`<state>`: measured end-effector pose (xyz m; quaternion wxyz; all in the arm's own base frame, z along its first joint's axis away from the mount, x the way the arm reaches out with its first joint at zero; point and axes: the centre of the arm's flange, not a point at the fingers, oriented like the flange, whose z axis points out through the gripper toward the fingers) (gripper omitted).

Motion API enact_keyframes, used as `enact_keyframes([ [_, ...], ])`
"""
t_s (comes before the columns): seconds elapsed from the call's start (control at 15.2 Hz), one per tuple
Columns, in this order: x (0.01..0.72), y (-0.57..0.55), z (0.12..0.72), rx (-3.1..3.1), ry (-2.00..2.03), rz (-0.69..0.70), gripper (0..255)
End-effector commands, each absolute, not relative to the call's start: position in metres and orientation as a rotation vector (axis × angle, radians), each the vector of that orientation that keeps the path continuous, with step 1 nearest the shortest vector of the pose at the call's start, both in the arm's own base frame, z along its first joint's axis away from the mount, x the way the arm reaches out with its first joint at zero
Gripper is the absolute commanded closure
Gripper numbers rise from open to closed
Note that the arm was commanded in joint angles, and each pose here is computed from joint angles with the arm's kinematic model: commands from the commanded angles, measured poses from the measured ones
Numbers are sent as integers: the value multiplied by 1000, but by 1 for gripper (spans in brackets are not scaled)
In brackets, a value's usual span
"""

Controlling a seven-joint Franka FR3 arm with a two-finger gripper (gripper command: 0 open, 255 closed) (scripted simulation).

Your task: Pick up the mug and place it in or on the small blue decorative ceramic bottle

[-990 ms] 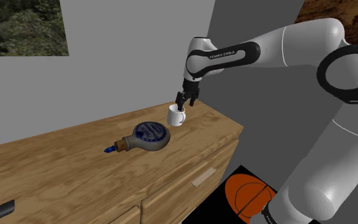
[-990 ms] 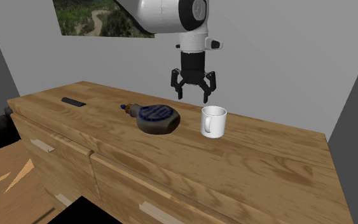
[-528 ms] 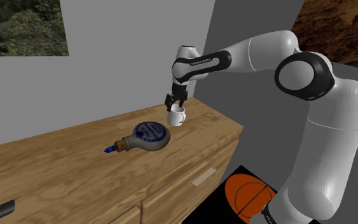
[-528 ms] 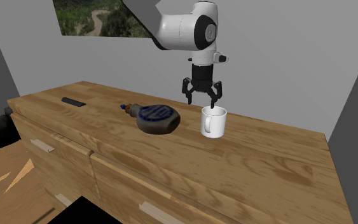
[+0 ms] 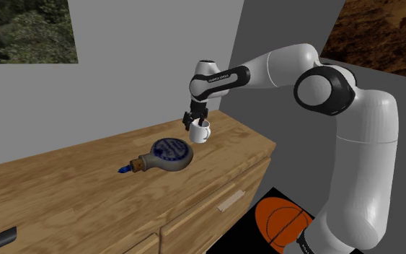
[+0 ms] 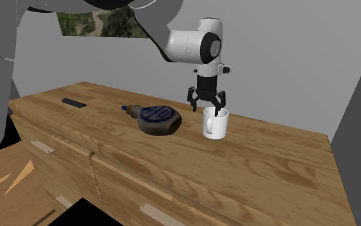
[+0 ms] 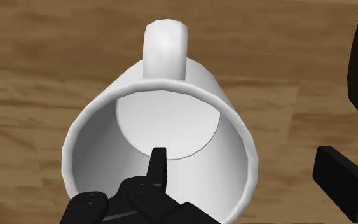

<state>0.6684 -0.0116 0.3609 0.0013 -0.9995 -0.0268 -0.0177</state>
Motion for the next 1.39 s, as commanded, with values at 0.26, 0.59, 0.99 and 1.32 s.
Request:
enact_keyframes([
  [0.26, 669, -11, 347, -3137, -84, -56, 0],
  [0.59, 669, -11, 347, -3137, -84, -56, 255],
  [0.99, 669, -11, 347, -3137, -84, -56, 255],
  [1.32, 669, -11, 358, -3137, -84, -56, 255],
])
